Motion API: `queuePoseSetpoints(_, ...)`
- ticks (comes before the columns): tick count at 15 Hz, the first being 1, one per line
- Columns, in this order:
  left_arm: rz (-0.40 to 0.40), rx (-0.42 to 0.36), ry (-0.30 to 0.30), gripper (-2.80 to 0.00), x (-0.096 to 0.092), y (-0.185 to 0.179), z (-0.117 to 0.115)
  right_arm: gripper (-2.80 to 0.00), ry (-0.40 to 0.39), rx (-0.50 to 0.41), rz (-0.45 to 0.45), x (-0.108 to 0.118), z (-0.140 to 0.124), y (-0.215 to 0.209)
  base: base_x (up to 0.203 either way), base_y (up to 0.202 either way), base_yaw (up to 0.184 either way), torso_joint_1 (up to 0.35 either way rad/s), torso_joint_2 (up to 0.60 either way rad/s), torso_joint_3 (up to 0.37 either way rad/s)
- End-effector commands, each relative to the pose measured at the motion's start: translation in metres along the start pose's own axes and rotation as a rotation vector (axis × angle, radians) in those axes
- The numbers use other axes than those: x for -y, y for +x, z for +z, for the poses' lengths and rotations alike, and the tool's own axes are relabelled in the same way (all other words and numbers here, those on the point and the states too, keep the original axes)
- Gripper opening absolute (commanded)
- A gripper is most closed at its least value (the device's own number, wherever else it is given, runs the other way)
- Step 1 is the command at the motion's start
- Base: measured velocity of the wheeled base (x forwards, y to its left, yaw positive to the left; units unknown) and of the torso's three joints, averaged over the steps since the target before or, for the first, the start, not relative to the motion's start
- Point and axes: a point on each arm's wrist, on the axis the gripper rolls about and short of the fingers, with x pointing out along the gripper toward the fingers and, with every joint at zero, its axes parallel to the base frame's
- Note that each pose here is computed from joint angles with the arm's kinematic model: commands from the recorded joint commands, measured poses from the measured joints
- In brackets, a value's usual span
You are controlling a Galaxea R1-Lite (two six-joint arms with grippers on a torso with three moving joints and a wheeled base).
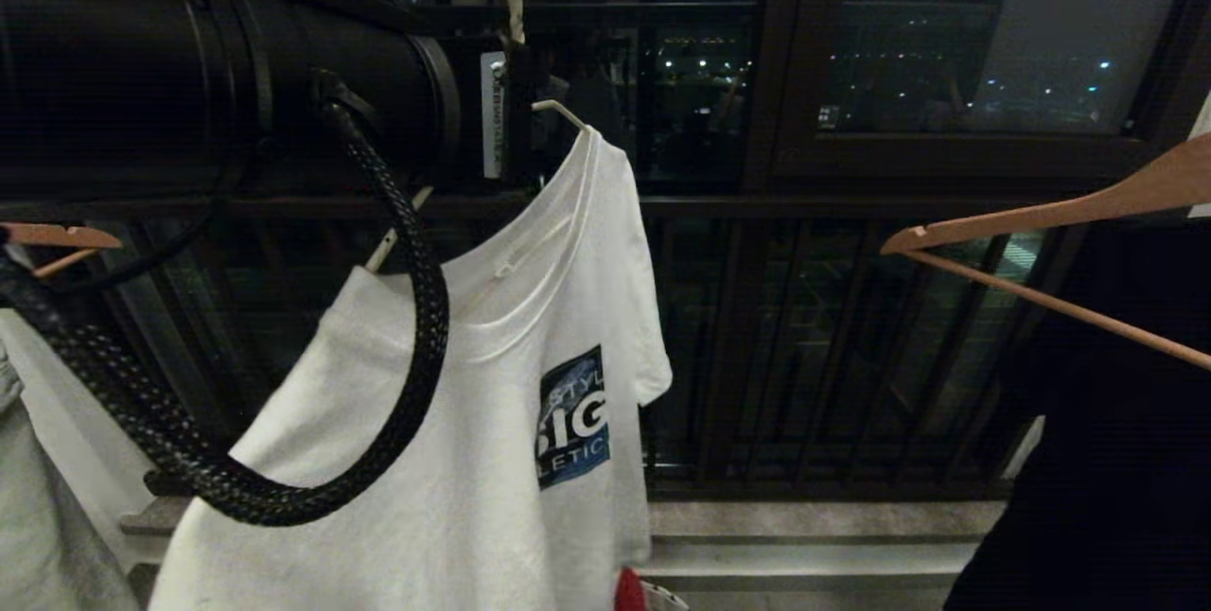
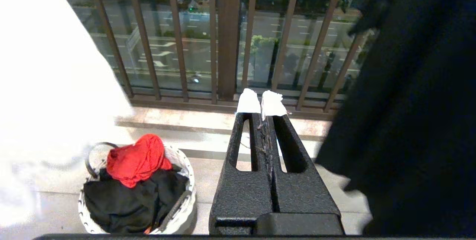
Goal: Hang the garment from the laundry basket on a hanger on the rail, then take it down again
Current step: Take the clothes off the clothes rack
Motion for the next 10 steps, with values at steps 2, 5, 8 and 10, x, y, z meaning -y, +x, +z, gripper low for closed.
queuePoseSetpoints(2, 0.002, -0.006, 0.002, -2.80, 0.0029, 0.0119, -0.0082, -2.80, -0.001, -0.001, 0.001, 0.0000, -0.0001, 0.0000, 0.000, 0.000, 0.000, 0.000, 0.00, 0.000)
queuePoseSetpoints(5, 0.001, 0.009, -0.001, -2.80, 0.0031, 0.0117, -0.0061, -2.80, -0.001, -0.003, 0.001, 0.0000, -0.0005, 0.0001, 0.000, 0.000, 0.000, 0.000, 0.00, 0.000)
queuePoseSetpoints(8, 0.004, 0.022, -0.006, -2.80, 0.0021, 0.0088, -0.0031, -2.80, -0.001, -0.001, 0.001, 0.0000, -0.0001, 0.0000, 0.000, 0.000, 0.000, 0.000, 0.00, 0.000)
queuePoseSetpoints(10, 0.006, 0.037, -0.014, -2.80, 0.0008, 0.0058, 0.0006, -2.80, -0.001, -0.001, 0.001, 0.0000, -0.0001, 0.0000, 0.000, 0.000, 0.000, 0.000, 0.00, 0.000)
